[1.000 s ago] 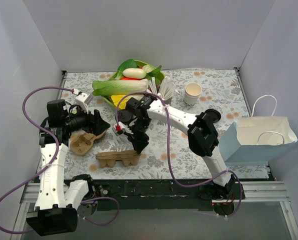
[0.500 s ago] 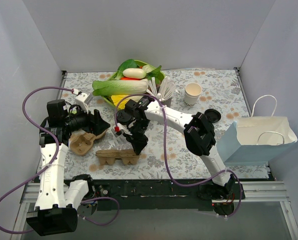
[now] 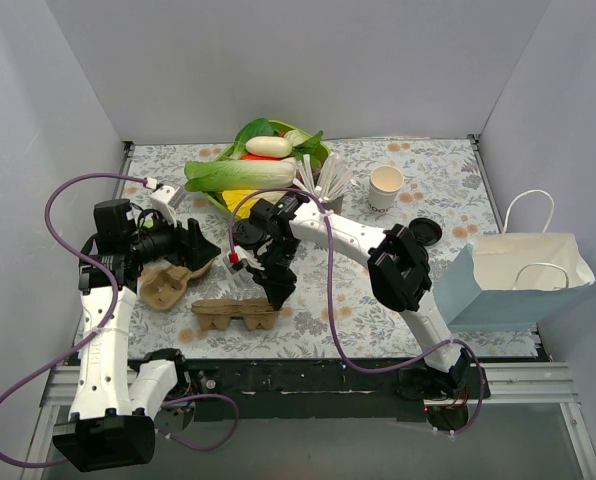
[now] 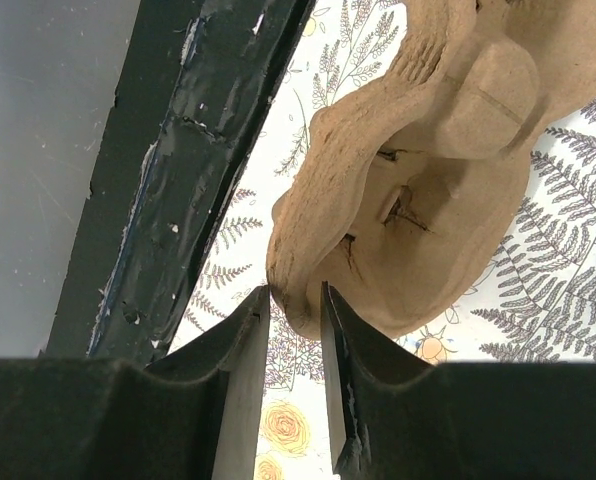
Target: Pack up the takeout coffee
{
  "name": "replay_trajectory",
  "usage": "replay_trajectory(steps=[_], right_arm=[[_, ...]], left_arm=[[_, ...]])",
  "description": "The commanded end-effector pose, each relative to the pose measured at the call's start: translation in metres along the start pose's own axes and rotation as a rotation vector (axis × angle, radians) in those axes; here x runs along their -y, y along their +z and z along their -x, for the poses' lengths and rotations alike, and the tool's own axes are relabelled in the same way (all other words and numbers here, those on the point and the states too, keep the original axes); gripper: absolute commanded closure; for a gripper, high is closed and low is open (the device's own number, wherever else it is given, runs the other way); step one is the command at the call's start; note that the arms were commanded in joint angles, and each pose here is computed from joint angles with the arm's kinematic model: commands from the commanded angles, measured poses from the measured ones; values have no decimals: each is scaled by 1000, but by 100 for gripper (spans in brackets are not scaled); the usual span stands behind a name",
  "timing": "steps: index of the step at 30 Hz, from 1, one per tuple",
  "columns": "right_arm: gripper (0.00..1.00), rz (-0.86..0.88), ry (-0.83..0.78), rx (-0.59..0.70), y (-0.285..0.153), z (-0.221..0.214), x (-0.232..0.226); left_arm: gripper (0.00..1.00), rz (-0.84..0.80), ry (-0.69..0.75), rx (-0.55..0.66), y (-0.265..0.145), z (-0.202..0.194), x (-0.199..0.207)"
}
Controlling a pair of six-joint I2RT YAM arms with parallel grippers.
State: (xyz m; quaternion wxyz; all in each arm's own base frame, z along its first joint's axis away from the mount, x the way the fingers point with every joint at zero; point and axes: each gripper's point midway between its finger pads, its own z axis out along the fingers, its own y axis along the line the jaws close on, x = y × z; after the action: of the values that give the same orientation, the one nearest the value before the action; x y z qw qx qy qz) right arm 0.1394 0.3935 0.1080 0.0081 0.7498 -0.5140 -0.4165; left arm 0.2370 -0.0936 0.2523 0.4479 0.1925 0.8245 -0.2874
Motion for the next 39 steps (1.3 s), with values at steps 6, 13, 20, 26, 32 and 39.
replay_trajectory(steps=[6,13,20,26,32,39], right_arm=[[66,-41,3,35,-19,16,0],[68,-39,1,38,-20,17,-2],[66,-30,6,38,-16,16,-1],[72,-21,5,36,-12,16,-1],[87,-18,6,38,-12,16,-2],[99,-117,18,31,-26,28,4]], left_arm=[[28,-15,10,20,-1,3,4],[28,-16,10,19,-1,2,4],[28,-18,10,20,0,3,4],[28,-16,7,19,0,2,4],[28,-18,3,15,1,1,4],[28,-21,28,15,0,2,4]])
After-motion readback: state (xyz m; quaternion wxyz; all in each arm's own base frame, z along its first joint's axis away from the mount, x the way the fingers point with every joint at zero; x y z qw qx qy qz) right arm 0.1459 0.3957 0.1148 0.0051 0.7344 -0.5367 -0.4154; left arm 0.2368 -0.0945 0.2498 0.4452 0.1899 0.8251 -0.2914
